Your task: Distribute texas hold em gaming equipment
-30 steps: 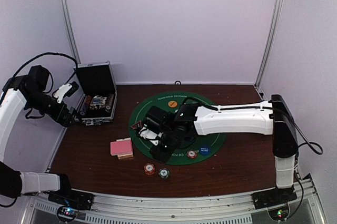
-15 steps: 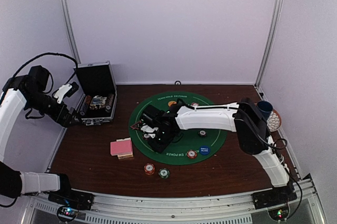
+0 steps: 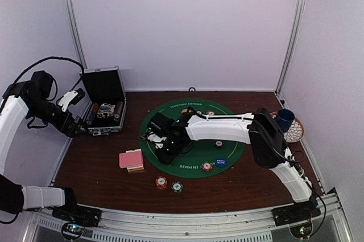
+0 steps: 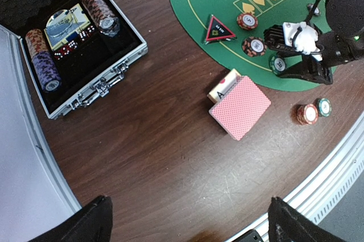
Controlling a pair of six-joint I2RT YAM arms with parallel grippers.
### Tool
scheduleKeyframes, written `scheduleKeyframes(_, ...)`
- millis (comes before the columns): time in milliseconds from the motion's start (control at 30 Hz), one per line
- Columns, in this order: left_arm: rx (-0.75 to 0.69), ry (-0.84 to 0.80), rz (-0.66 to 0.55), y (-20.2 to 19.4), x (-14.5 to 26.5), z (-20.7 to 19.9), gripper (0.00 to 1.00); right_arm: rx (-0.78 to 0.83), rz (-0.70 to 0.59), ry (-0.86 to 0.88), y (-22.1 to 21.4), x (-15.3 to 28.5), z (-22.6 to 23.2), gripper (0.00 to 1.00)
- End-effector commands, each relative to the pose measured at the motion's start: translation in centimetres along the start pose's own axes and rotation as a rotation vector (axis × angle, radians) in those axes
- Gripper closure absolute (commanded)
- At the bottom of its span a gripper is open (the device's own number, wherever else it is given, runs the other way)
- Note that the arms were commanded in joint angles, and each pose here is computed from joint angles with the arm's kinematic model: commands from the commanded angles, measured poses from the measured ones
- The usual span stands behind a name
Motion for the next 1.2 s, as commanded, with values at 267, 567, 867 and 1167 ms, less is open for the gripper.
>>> scheduleKeyframes(267, -0.023, -0.003, -0.031, 0.6, 0.7, -0.2, 0.02, -0.013, -0.045, -0.029, 0.3, 3.0, -0.4, 0.28)
scheduleKeyframes(567, -0.029, -0.016, -0.032, 0.5, 0.6, -0.3, 0.02, 0.031, -0.055, 0.052, -3.5, 7.6, 2.3, 0.28)
scheduleKeyframes(867, -0.026, -0.024, -0.035, 0.6, 0.9, -0.5, 0.02, 0.122, 0.024, 0.124, -8.0, 7.1, 7.1, 0.2)
scheduleKeyframes(1167, -0.03, -0.019, -0.035, 0.6, 1.2, -0.6, 0.02, 0.159, 0.059, 0.135, -8.3, 5.2, 8.4, 0.23)
Point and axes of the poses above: each gripper's point midway between its finger pads, its own x axis back along the fingers, its own z axis along the line the jaws close on, y = z × x, the point moved 5 cm from there along x, back along the fingers, and after that the axes turned 8 degrees about x, right-handed, at the moved point
